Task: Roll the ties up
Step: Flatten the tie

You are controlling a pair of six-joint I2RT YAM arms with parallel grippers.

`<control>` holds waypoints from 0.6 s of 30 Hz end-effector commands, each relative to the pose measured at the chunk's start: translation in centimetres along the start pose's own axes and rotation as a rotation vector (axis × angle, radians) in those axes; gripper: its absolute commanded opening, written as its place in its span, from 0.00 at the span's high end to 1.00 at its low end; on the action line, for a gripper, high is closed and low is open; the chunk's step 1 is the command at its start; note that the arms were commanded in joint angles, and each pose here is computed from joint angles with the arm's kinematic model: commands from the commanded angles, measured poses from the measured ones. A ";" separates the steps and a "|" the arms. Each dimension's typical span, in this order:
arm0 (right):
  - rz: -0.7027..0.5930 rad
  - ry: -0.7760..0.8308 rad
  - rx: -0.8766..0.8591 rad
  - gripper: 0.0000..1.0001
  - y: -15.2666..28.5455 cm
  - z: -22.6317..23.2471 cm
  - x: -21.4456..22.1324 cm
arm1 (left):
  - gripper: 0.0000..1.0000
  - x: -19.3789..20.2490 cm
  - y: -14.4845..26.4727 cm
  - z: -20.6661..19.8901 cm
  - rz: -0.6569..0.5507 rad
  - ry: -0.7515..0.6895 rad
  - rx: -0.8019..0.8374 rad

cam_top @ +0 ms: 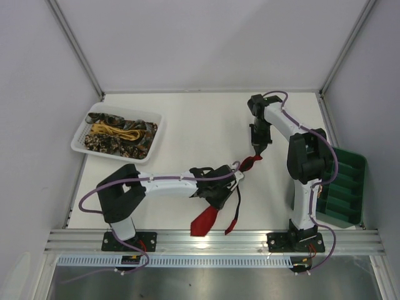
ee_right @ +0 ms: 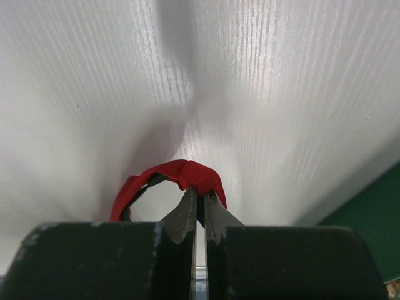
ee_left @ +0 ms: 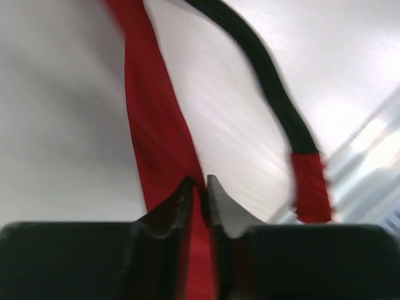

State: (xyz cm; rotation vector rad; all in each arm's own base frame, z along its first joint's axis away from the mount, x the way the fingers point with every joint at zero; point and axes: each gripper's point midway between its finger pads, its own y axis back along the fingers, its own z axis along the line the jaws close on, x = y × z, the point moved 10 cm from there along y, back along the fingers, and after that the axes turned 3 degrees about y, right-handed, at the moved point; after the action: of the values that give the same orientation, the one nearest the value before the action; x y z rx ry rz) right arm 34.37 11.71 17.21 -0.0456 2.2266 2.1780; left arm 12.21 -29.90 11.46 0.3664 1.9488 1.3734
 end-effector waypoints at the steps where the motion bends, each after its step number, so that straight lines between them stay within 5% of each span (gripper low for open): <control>1: -0.084 -0.013 0.012 1.00 2.2 -0.6 -0.2 | 0.85 -0.7 2.8 -1.9 -0.031 -0.086 0.401; 3: -0.080 -0.010 0.088 1.00 2.0 -1.2 -0.2 | 0.87 -0.5 5.2 -2.5 -0.072 -0.107 0.750; 8: -0.102 -0.024 0.314 1.00 1.3 -2.4 0.1 | 1.00 0.2 8.3 -1.4 -0.079 -0.007 1.069; 9: -0.106 -0.024 0.349 1.00 1.2 -2.5 0.1 | 0.99 -0.7 8.9 -1.1 -0.176 -0.055 1.131; 10: -0.099 -0.018 0.381 1.00 0.8 -2.5 0.1 | 0.99 0.8 9.1 -0.7 -0.078 0.036 1.205; 15: -0.105 0.023 0.437 1.00 0.1 -1.6 -1.4 | 0.94 1.2 6.5 2.3 -0.007 0.178 1.156; 16: -0.100 0.028 0.434 0.99 -0.2 -1.3 -1.6 | 0.91 2.3 4.9 3.0 0.121 0.304 1.067; 18: -0.090 0.034 0.431 0.93 -0.8 -0.9 -2.2 | 0.86 1.5 3.6 4.7 0.117 0.295 0.951</control>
State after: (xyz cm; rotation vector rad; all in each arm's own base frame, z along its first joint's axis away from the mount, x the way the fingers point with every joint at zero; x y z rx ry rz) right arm 34.44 10.99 16.88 -0.0937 2.5940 1.7706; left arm 12.90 -25.39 14.35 0.6140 2.7601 0.3743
